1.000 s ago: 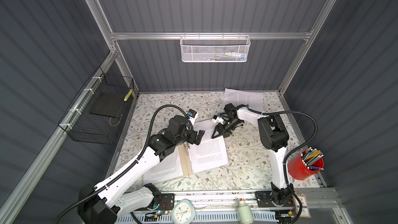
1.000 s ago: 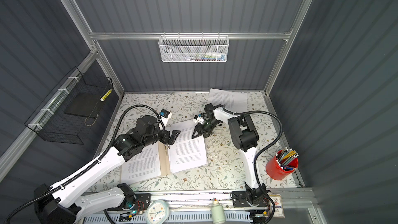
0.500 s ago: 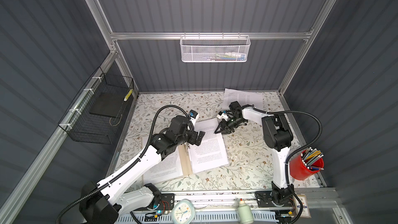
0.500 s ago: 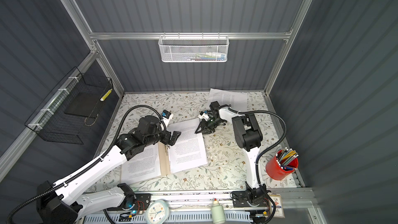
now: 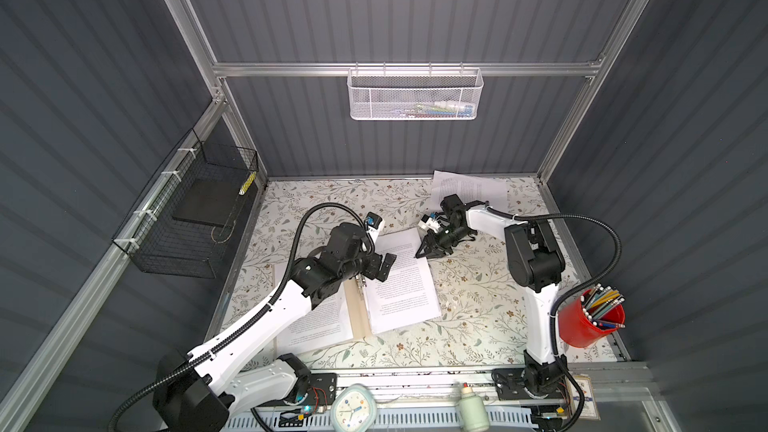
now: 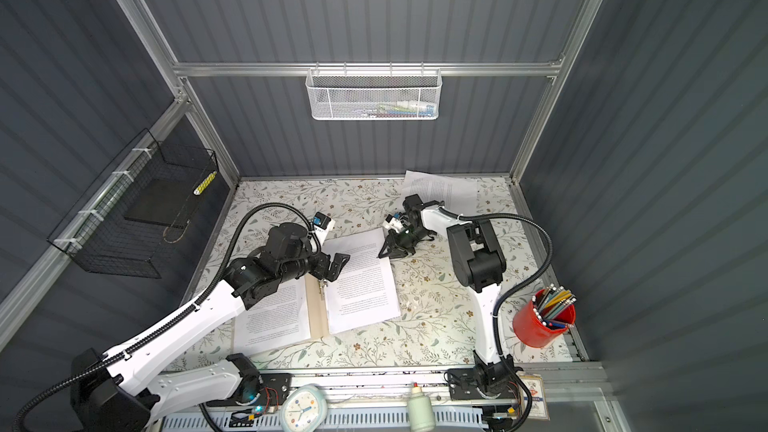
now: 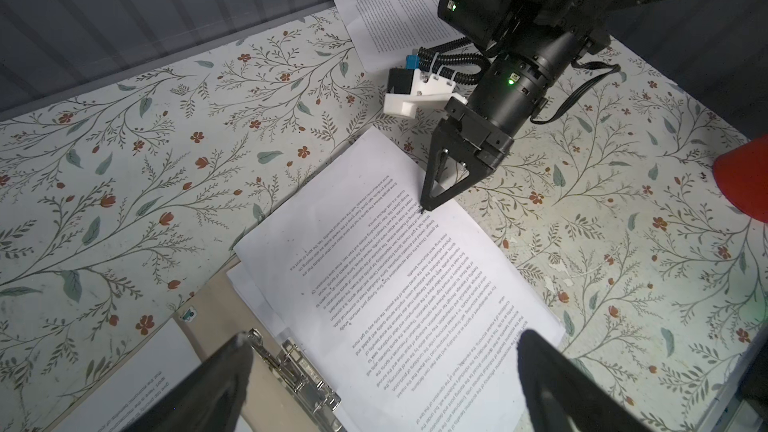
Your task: Put the files into the folder
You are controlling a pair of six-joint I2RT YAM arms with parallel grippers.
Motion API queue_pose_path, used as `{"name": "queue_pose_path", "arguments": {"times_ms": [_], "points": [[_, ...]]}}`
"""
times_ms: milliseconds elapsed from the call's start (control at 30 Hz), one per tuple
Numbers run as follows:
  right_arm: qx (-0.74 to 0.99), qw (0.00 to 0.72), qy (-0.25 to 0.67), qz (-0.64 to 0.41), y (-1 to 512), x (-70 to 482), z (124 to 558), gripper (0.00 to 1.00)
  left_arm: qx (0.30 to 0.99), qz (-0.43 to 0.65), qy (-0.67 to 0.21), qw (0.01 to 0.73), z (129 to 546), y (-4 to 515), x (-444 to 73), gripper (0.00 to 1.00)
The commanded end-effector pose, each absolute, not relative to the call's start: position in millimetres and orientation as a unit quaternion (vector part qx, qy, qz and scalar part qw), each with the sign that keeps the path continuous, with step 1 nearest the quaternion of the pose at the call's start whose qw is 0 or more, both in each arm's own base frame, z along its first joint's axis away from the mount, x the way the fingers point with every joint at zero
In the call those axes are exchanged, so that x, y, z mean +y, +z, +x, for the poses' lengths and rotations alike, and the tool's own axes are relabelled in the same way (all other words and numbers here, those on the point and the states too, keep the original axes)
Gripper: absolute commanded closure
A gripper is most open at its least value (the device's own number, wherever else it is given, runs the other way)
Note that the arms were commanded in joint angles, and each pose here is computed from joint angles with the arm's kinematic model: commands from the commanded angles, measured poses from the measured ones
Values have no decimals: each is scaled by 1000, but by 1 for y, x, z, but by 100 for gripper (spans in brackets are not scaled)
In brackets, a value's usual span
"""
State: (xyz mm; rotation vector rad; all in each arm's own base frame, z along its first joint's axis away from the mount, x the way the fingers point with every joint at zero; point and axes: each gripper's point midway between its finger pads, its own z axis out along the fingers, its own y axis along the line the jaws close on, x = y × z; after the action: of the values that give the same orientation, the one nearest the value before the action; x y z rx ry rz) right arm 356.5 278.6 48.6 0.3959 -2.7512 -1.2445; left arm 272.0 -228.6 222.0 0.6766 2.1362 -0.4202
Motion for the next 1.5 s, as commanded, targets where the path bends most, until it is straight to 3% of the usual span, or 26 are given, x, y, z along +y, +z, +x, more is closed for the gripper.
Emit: {"name": "queue_pose_path", "arguments": {"times_ms": [0,800,1467], "points": [[-905,50,-398,144,50,284,356,78,854,277,-168,407,270,219,-230,0],[-917,60,-358,164,37,283,350,81,856,279,-167,401,270,216,-231,0],[-916,60,-343,197,42,274,339,93,860,279,-165,395,271,212,-232,0]]}}
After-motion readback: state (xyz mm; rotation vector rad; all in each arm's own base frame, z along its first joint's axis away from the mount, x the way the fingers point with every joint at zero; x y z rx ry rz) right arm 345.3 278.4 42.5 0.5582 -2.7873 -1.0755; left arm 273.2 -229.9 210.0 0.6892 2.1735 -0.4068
